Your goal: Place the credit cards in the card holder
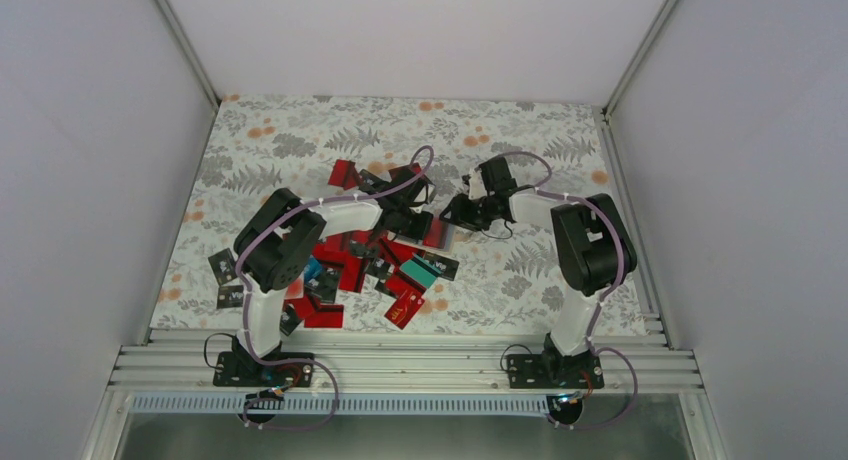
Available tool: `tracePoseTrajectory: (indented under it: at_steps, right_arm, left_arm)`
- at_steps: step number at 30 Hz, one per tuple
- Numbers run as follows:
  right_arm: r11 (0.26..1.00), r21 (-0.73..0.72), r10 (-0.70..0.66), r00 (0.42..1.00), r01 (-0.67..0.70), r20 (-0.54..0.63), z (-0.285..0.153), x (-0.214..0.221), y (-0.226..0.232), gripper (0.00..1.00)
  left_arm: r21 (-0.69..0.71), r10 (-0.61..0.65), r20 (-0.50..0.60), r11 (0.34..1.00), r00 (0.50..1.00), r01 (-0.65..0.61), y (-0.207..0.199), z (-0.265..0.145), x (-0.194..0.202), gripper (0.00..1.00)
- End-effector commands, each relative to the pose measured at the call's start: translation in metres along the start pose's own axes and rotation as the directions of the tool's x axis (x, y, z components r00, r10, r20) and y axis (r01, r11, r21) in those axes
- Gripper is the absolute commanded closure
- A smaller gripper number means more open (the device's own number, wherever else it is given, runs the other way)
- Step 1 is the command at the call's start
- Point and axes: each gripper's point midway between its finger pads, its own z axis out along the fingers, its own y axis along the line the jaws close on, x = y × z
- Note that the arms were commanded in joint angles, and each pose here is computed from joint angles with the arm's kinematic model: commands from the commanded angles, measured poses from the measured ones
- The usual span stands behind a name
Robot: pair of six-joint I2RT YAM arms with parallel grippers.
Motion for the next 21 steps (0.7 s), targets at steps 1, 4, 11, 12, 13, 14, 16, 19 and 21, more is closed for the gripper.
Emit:
tracePoseTrajectory:
  at_steps: [1,4,11,12,13,14,16,19,21]
  right_arm:
    - [1.000,0.012,-0.004,1.000,0.004,-0.002,0.008,0.001,-0.003,0.61]
    - [1.000,0.016,-0.003,1.000,0.003,-0.008,0.007,0.004,-0.003,0.61]
    - [0.996,0.078,-0.036,0.998,0.032,0.057,-0.008,-0.012,-0.002,0.61]
    - [0.997,0.073,-0.041,0.997,0.037,0.059,-0.009,-0.014,0.000,0.61]
    - [0.997,0.068,-0.042,0.997,0.038,0.060,-0.009,-0.015,0.002,0.61]
    - [0.997,0.062,-0.044,0.997,0.040,0.061,-0.009,-0.017,0.004,0.62]
    - [0.997,0.059,-0.045,0.997,0.041,0.066,-0.009,-0.019,0.005,0.61]
    - [0.999,0.038,-0.040,0.998,0.038,0.050,-0.004,-0.016,0.005,0.61]
    - [0.999,0.030,-0.032,0.999,0.031,0.032,0.002,-0.012,0.002,0.61]
  left_arm:
    - [-0.064,-0.026,-0.129,0.998,0.991,0.017,0.020,0.018,0.045,0.98]
    - [-0.062,-0.026,-0.131,0.998,0.991,0.018,0.020,0.019,0.046,0.98]
    - [-0.061,-0.029,-0.129,0.998,0.991,0.021,0.020,0.019,0.047,0.98]
    - [-0.061,-0.030,-0.130,0.998,0.991,0.022,0.020,0.018,0.047,0.98]
    - [-0.059,-0.029,-0.130,0.998,0.991,0.022,0.019,0.018,0.047,0.98]
    - [-0.059,-0.031,-0.129,0.998,0.991,0.024,0.019,0.018,0.047,0.98]
    - [-0.059,-0.032,-0.129,0.998,0.991,0.025,0.018,0.018,0.047,0.98]
    - [-0.056,-0.030,-0.127,0.998,0.991,0.023,0.017,0.018,0.046,0.98]
    - [-0.057,-0.030,-0.129,0.998,0.991,0.023,0.017,0.018,0.046,0.98]
